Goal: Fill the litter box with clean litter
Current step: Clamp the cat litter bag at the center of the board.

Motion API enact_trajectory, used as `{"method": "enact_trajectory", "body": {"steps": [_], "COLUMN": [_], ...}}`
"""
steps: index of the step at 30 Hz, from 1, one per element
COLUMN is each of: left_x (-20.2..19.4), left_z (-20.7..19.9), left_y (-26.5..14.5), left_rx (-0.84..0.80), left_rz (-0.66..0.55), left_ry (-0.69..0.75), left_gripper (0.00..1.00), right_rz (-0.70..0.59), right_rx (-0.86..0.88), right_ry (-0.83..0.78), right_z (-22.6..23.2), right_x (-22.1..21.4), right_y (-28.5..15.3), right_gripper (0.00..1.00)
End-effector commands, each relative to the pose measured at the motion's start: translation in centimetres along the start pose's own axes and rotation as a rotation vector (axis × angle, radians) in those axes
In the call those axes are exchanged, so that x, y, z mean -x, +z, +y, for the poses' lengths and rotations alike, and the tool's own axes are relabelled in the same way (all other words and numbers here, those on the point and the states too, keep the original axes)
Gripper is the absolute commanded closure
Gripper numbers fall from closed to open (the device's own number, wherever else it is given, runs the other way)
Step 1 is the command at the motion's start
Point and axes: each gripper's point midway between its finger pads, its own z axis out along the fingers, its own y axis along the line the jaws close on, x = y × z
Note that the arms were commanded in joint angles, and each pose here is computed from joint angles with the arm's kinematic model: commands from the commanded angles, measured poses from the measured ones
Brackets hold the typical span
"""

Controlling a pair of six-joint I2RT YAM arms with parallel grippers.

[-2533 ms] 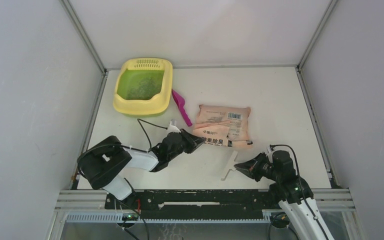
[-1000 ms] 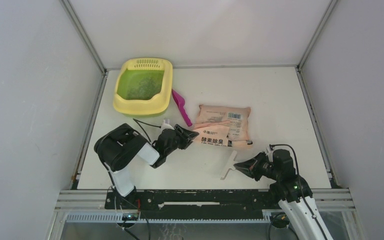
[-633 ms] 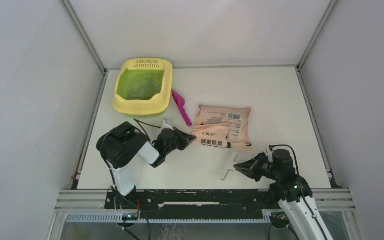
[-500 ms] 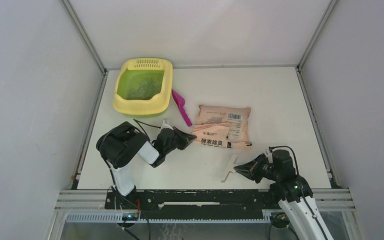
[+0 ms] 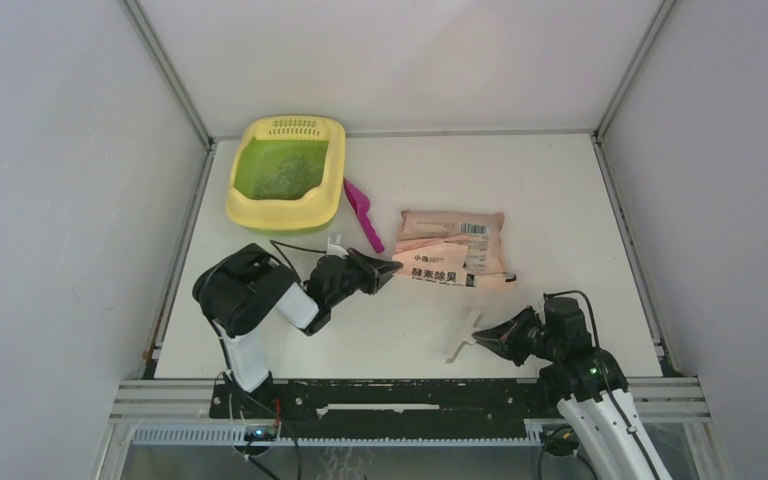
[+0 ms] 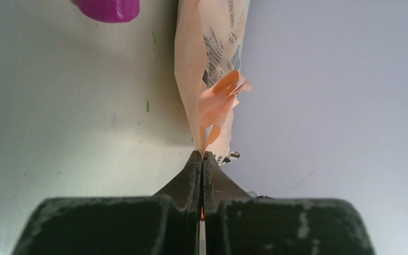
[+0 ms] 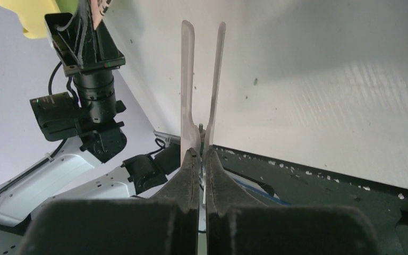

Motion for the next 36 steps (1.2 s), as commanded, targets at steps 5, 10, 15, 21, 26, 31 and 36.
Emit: {"method": "enact_trajectory", "body": {"steps": [5,10,15,21,26,31,36], "left_x": [-2.2,-3.1,-3.5,-3.6,-3.7,-3.7,-4.0], "left_z": [-4.0,-4.5,-4.6,-4.6,-4.9,-5.3,-5.9], "left_y": [-1.2,-1.3,-1.5,-1.6,-1.6,-1.7,-1.7], "left_rx": [-0.143,-0.159,-0.168,-0.176,-0.190,-0.200,-0.215], "left_rz": [0.079,0.092,0.098,0.104,0.113,0.116,0.126], "left_ry": [-0.029,-0.043,-0.052,-0.063,-0.074,-0.080,-0.085], "left_gripper": [0.99,0.99,0.99,0.99,0.99,0.99,0.99], "right_rz": [-0.142,-0.187,-0.218,-0.228,-0.232,-0.245,-0.257], "right_rx": [0.119,0.127,0.158,0.175,0.170,0.169,0.171], "right_ry": [-0.120,-0.135,-0.137,-0.119,-0.092,-0.067,-0.037], "right_z": [3.8,4.1,4.8,4.8,4.3,4.3,4.4], "right_x": [2.5,3.6,4.4,5.2,6.1,6.8,7.5], "right_y": [-0.6,-0.5,-0.7,-0.4,0.1,0.1,0.2], "right_gripper": [1.00,1.00,1.00,1.00,1.00,1.00,1.00]}}
